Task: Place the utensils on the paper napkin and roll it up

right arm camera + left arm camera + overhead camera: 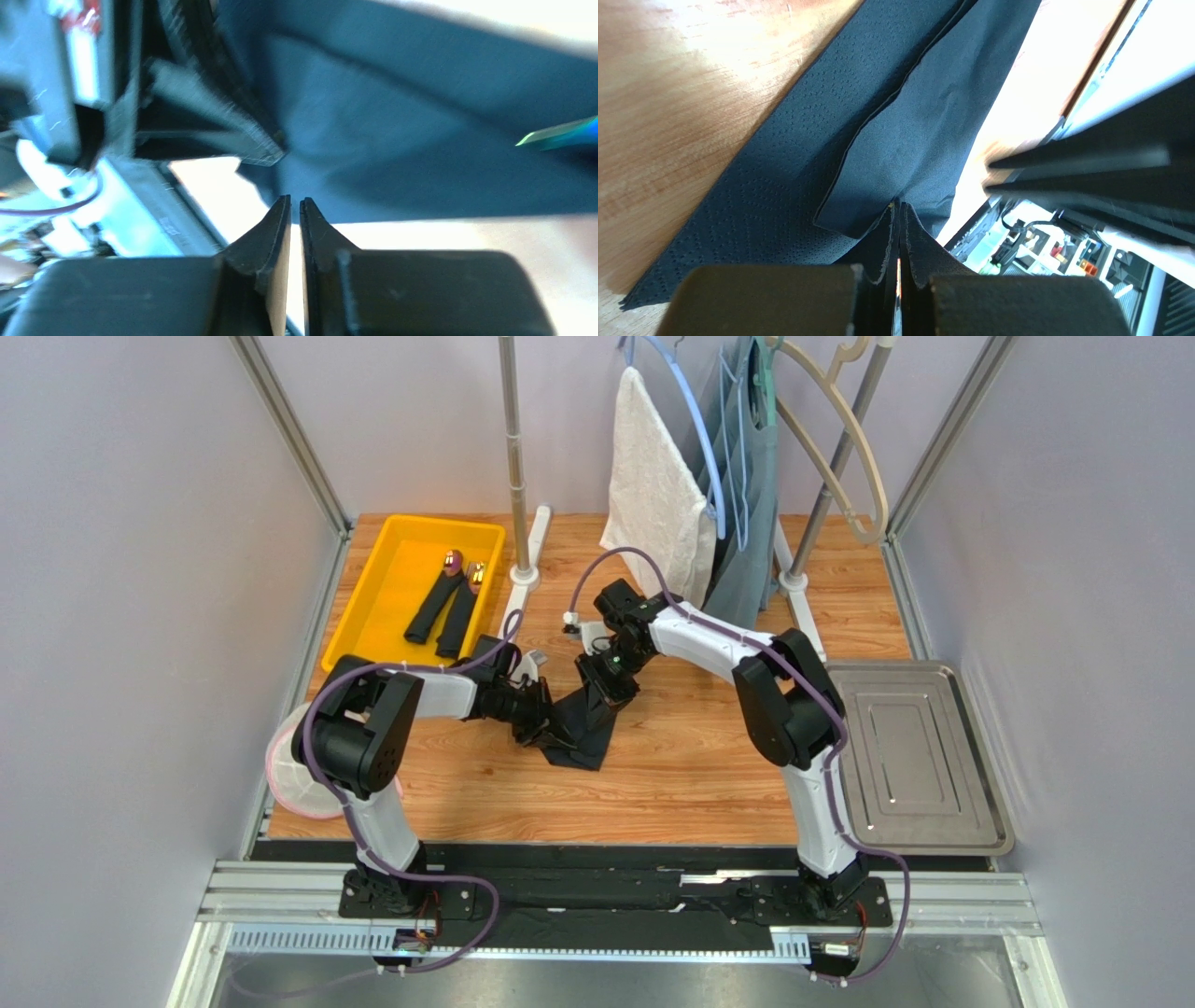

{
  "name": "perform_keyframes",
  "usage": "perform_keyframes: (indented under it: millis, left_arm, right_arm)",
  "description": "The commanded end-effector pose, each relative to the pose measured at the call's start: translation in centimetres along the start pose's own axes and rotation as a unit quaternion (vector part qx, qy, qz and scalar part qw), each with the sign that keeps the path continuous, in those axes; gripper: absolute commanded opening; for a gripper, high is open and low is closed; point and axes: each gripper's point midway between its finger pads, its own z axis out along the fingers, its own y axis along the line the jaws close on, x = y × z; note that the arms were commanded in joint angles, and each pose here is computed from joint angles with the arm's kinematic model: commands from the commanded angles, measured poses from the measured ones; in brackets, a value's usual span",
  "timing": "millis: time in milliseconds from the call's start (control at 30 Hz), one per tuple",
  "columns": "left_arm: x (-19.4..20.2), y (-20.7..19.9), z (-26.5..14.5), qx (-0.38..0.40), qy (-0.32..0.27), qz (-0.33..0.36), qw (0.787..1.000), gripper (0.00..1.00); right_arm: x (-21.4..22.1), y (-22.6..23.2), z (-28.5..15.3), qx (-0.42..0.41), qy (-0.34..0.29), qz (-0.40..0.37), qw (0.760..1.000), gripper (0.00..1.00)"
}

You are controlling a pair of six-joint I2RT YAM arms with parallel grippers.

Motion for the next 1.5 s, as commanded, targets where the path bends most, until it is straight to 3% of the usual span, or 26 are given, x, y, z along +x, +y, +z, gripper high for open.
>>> perform_keyframes:
  millis: [0, 533, 733, 867, 1167, 1467]
  left_arm:
    - [-0.6, 2.2, 0.4, -0.048, -0.012, 0.003, 0.999, 0.0]
    - [-1.1, 0.6, -0.1, -0.013, -0.021, 0.013, 1.0, 0.02]
    - [-1.4, -3.9, -2.7, 0.069, -0.038, 0.069, 0.994, 0.14]
    - [-0.3, -6.5, -4.5, 0.114, -0.04, 0.108, 0.987, 0.16]
    - [1.9, -5.0, -2.5, 0.107, 0.003, 0.072, 0.992, 0.09]
    - [2.3, 0.5, 0.3, 0.013, 0.041, 0.011, 0.999, 0.03]
  right_arm:
    - [-0.5, 3.8, -1.2, -0.05, -0.035, 0.043, 0.997, 0.11]
    - [2.6, -1.0, 4.8, 0.02, 0.002, 0.075, 0.997, 0.03]
    - [4.0, -2.5, 5.8, 0.043, 0.024, 0.083, 0.995, 0.02]
    - [4.1, -2.5, 6.0, 0.038, 0.029, 0.088, 0.995, 0.02]
    - [4.0, -2.2, 6.0, 0.029, 0.03, 0.082, 0.996, 0.01]
    - [3.8, -2.5, 5.7, 0.03, 0.028, 0.083, 0.996, 0.01]
